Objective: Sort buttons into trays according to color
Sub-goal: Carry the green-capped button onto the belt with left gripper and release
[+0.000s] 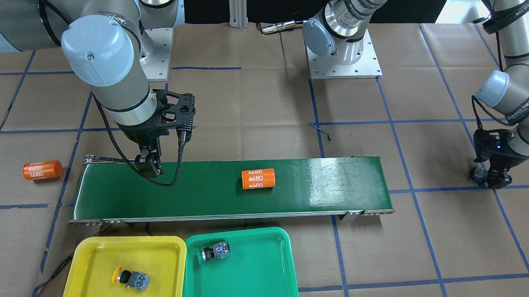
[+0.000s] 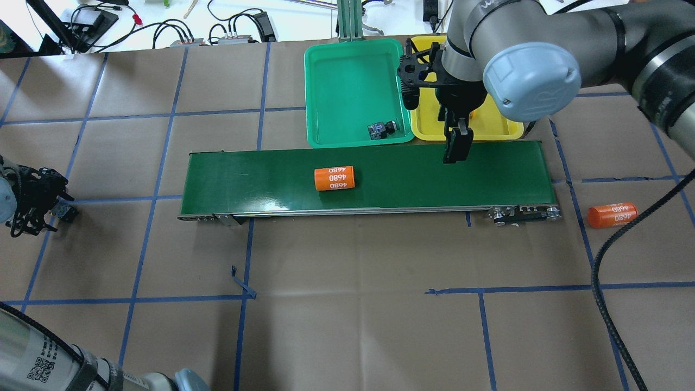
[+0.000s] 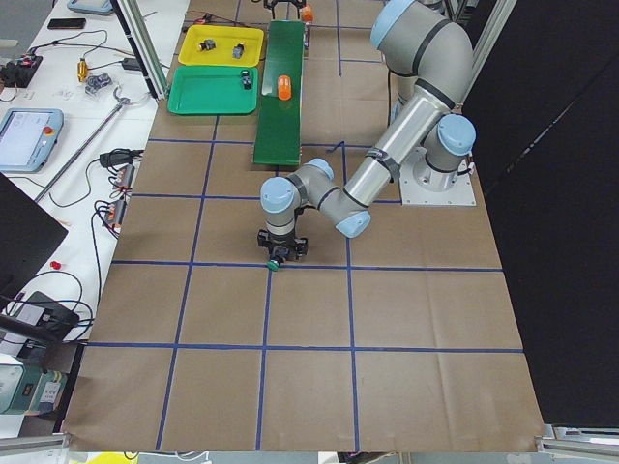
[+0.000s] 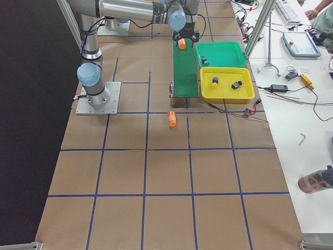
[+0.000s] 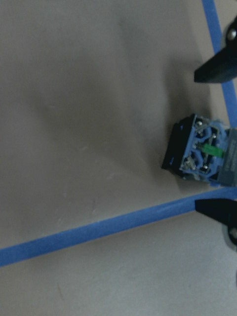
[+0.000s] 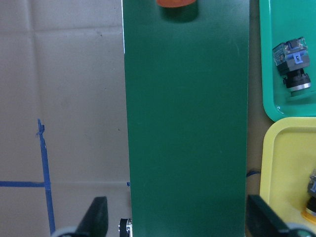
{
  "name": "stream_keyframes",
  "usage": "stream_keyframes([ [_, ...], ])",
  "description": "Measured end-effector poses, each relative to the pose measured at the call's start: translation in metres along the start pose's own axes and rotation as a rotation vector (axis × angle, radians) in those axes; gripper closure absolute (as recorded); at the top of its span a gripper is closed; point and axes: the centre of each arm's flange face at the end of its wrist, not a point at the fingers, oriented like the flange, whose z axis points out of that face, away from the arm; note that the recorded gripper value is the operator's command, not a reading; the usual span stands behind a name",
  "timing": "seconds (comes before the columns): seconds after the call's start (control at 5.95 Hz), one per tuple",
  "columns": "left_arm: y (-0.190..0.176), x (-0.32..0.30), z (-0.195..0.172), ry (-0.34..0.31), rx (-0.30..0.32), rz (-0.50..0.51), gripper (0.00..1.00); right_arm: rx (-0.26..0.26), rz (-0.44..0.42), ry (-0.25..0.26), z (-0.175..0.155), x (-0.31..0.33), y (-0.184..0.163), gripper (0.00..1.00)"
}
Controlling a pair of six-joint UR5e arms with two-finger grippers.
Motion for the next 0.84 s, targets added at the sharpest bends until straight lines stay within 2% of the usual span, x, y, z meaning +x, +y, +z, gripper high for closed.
stream_keyframes([
  [0.17,0.001,-0.002,-0.001,-0.017,-0.001,0.009,0.95,0.0,0.003,0.004,0.0,-0.002,-0.003,0.0],
  [0.34,0.003,-0.004,-0.006,-0.034,-0.004,0.0,1.0,0.001,0.004,0.007,0.0,-0.002,-0.004,0.0],
  [0.67,-0.008,-0.015,-0.036,-0.059,-0.017,-0.088,1.0,0.002,0.005,0.008,-0.001,-0.002,-0.004,0.0],
  [0.84,-0.037,-0.032,-0.059,-0.064,-0.003,-0.134,1.0,0.003,0.005,0.008,0.0,-0.002,-0.004,0.0],
])
